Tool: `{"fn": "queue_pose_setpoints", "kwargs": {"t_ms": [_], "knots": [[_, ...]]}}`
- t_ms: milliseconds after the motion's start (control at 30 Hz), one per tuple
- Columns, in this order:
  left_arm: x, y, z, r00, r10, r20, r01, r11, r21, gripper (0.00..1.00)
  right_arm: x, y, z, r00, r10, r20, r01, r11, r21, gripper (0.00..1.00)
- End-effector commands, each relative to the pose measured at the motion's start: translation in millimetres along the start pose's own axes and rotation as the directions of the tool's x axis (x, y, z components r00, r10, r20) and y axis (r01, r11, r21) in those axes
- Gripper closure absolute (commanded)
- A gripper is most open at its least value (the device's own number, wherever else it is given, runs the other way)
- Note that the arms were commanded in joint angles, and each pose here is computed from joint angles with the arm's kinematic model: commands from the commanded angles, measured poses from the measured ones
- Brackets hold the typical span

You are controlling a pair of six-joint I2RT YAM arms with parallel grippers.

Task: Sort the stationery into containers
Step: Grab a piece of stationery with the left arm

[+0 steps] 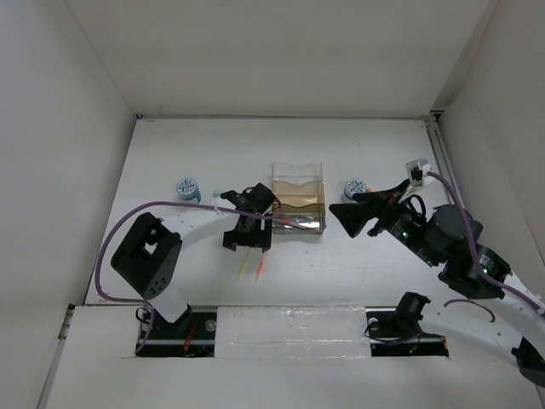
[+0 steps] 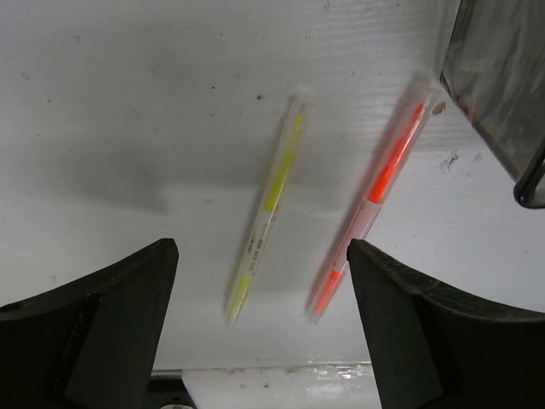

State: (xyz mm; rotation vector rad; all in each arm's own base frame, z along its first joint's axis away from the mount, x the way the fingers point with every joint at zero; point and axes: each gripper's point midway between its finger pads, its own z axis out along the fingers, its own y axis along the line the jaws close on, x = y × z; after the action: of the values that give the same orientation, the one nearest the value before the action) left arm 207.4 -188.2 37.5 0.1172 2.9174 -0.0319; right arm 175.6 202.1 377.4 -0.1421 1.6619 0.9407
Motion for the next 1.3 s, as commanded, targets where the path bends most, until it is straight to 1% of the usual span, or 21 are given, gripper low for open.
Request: {"fn": "queue_pose_setpoints", "kwargs": {"t_ms": [0, 100, 200, 233, 333, 367, 467, 500, 633, 667, 767, 800, 900, 933, 1033, 1100, 1200, 1267], "knots": [[4, 6, 10, 0.999, -0.049, 0.0, 0.049, 0.998, -0.034, 0.23, -6, 16, 1, 1.0, 0.016, 0.019, -0.015, 0.997, -0.076, 0.0], [8, 9, 14, 0.998, -0.067, -0.009, 0.066, 0.996, -0.054, 0.3, -2, 18, 2, 1.0, 0.016, 0.009, -0.015, 0.996, -0.093, 0.0], [2, 14, 13, 0.997, -0.077, 0.026, 0.079, 0.994, -0.079, 0.3, 3, 20, 3, 1.0, 0.005, -0.003, -0.005, 0.994, -0.112, 0.0], [4, 15, 12, 0.996, -0.084, 0.019, 0.086, 0.993, -0.086, 0.35, 3, 20, 3, 1.0, 0.005, -0.003, -0.005, 0.994, -0.112, 0.0], [4, 17, 15, 0.995, -0.093, 0.019, 0.095, 0.991, -0.099, 0.36, 2, 24, -1, 1.0, 0.006, -0.006, -0.007, 0.991, -0.135, 0.0], [8, 18, 20, 0.996, -0.09, 0.0, 0.089, 0.989, -0.116, 0.45, 2, 24, -1, 1.0, 0.006, -0.006, -0.007, 0.991, -0.135, 0.0], [14, 22, 26, 0.995, -0.096, -0.02, 0.092, 0.987, -0.134, 0.54, 0, 24, -3, 1.0, -0.001, 0.004, 0.001, 0.99, -0.14, 0.0], [21, 23, 30, 0.994, -0.095, -0.046, 0.087, 0.986, -0.141, 0.58, 0, 24, -3, 1.0, -0.001, 0.004, 0.001, 0.99, -0.14, 0.0], [35, 25, 43, 0.989, -0.116, -0.09, 0.102, 0.983, -0.152, 0.65, -3, 25, -6, 1.0, 0.002, 0.012, 0.0, 0.989, -0.145, 0.0], [36, 24, 42, 0.988, -0.117, -0.096, 0.102, 0.984, -0.145, 0.69, -3, 25, -6, 1.0, 0.002, 0.012, 0.0, 0.989, -0.145, 0.0], [41, 27, 46, 0.987, -0.128, -0.101, 0.112, 0.982, -0.153, 0.78, -6, 26, -7, 1.0, 0.004, 0.02, -0.001, 0.989, -0.149, 0.0], [41, 26, 46, 0.985, -0.139, -0.099, 0.123, 0.98, -0.154, 0.86, -6, 26, -7, 1.0, 0.004, 0.02, -0.001, 0.989, -0.149, 0.0], [40, 29, 41, 0.985, -0.147, -0.089, 0.131, 0.978, -0.161, 0.95, -6, 26, -7, 1.0, 0.004, 0.02, -0.001, 0.989, -0.149, 0.0], [39, 29, 41, 0.983, -0.162, -0.08, 0.147, 0.975, -0.169, 1.0, -9, 27, -10, 1.0, 0.006, 0.027, -0.002, 0.988, -0.153, 0.0], [37, 37, 37, 0.978, -0.198, -0.072, 0.181, 0.965, -0.188, 1.0, -7, 24, -9, 1.0, -0.005, 0.026, 0.008, 0.99, -0.141, 0.0], [34, 39, 32, 0.977, -0.209, -0.046, 0.197, 0.961, -0.194, 1.0, -11, 26, -11, 0.999, -0.002, 0.033, 0.007, 0.989, -0.145, 0.0], [24, 45, 17, 0.971, -0.24, 0.004, 0.235, 0.95, -0.205, 1.0, -14, 25, -13, 0.999, 0.001, 0.046, 0.006, 0.99, -0.14, 0.0], [13, 48, 4, 0.967, -0.248, 0.056, 0.254, 0.944, -0.212, 1.0, -12, 24, -13, 0.999, -0.002, 0.038, 0.007, 0.991, -0.136, 0.0]]}}
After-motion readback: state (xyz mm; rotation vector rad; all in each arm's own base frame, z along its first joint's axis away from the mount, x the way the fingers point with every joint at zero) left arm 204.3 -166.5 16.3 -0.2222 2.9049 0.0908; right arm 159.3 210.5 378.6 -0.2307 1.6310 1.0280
